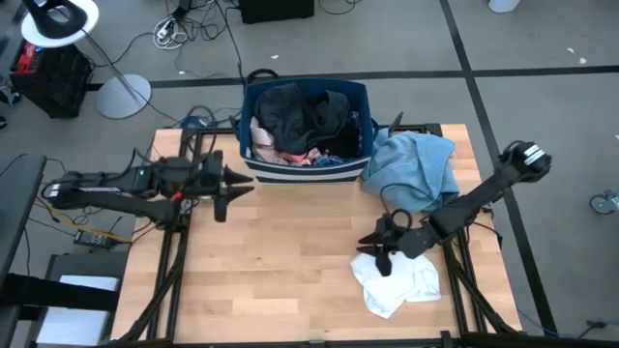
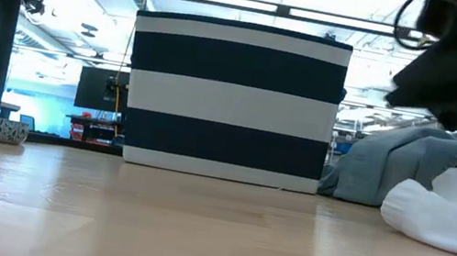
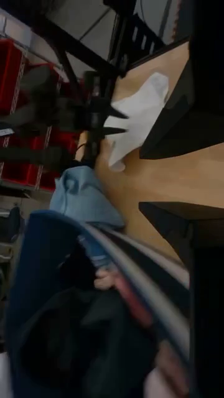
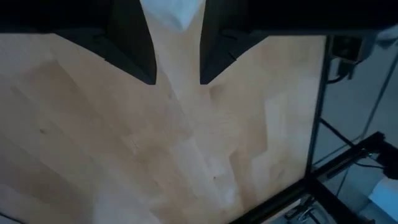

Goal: Sort clothes
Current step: Put the white short into the blue laundry organizer

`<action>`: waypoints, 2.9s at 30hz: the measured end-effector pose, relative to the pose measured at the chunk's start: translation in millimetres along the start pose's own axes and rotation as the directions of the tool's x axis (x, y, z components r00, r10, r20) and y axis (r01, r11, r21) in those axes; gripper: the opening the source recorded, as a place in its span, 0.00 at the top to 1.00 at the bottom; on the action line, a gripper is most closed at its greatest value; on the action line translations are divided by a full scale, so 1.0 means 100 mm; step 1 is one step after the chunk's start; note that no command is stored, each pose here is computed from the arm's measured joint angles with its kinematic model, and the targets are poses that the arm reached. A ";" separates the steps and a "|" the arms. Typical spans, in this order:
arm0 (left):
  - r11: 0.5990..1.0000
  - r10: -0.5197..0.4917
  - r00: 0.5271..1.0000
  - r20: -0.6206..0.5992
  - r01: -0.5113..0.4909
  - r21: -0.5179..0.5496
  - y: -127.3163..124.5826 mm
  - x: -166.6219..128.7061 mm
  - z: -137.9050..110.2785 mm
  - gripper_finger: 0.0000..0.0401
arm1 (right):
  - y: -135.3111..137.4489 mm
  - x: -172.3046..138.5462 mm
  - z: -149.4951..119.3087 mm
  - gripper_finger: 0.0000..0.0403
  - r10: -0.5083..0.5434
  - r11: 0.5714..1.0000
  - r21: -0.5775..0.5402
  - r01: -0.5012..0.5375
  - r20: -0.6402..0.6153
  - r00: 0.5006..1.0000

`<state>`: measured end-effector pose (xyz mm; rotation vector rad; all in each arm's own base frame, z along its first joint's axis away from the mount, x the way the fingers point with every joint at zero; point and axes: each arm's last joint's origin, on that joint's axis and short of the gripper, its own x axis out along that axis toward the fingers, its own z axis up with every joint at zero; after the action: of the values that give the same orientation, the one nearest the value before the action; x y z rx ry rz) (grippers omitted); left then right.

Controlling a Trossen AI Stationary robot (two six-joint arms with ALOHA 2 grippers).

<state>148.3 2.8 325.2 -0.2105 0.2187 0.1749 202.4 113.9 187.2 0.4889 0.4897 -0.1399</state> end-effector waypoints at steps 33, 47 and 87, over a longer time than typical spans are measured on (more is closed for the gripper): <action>0.982 -0.106 0.988 0.108 0.121 -0.145 0.11 0.25 -1.21 0.68 | -0.15 -0.17 -0.62 0.80 -0.230 0.940 0.140 0.311 -0.413 0.881; 0.974 -0.151 0.973 0.173 0.176 -0.140 0.05 0.23 -1.16 0.68 | -0.22 0.68 -0.61 0.77 -0.247 0.968 0.044 0.249 -0.046 0.968; 0.978 -0.143 0.975 0.169 0.166 -0.129 0.05 0.23 -1.17 0.68 | -0.20 0.89 -0.57 0.58 -0.103 0.979 -0.183 0.092 -0.051 0.993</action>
<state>146.7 -15.5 207.7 -0.3531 0.0300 0.0514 251.3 123.1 92.3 0.2918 0.5806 -0.1738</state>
